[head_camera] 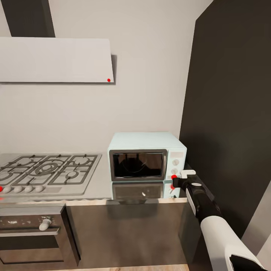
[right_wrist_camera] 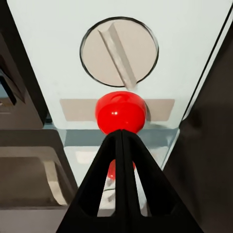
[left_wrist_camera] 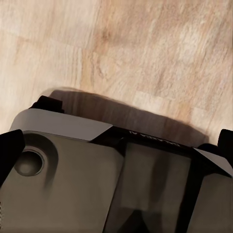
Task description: In the kitchen, take the popcorn bag from the countertop, put it into the microwave, and heat it until the popcorn is cooked so the cooked popcorn ends up inside the bag.
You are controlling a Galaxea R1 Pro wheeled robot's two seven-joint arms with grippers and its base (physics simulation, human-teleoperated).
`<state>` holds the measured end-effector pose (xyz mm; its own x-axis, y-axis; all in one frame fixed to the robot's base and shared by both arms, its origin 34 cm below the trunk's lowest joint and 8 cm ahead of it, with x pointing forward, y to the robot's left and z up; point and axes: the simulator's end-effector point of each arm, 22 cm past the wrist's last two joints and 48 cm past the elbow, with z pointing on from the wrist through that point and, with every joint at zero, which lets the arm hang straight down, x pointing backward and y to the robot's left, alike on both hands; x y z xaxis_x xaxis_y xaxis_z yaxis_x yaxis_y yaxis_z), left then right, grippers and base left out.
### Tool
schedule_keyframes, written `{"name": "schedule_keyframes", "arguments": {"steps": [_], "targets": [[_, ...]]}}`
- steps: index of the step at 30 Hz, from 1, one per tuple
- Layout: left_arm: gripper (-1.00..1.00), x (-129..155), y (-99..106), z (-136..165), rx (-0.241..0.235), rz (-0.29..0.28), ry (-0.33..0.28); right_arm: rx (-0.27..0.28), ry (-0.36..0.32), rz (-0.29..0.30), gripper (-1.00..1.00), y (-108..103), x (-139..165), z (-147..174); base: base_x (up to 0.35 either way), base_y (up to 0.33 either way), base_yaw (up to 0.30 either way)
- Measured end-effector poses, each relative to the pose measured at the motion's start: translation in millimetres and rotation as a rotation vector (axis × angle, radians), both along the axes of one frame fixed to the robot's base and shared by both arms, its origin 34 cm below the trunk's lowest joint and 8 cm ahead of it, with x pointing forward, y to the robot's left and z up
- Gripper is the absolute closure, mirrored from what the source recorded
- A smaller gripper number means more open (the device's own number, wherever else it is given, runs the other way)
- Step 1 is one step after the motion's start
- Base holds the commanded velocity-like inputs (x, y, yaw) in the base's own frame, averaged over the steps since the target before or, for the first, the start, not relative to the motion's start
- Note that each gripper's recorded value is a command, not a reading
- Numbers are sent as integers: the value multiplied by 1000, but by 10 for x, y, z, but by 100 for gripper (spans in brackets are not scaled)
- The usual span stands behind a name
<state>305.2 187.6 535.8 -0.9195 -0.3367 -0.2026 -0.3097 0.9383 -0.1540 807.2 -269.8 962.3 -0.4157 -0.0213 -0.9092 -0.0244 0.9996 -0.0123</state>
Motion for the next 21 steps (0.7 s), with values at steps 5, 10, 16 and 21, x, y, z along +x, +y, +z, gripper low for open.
{"name": "schedule_keyframes", "arguments": {"steps": [5,10,16,21], "targets": [[-100,1,-4,0,0,-3,-1,-3,0,-2,100,-14,0,-1,27,0,0],[-100,1,0,2,1,-3,-1,-3,-1,-3,100,-16,-2,3,193,0,0],[-100,2,1,0,1,-3,-1,-5,0,-5,100,-21,1,0,26,0,0],[-100,-1,1,0,1,-3,0,-5,0,-6,100,-23,1,1,0,0,0]]}}
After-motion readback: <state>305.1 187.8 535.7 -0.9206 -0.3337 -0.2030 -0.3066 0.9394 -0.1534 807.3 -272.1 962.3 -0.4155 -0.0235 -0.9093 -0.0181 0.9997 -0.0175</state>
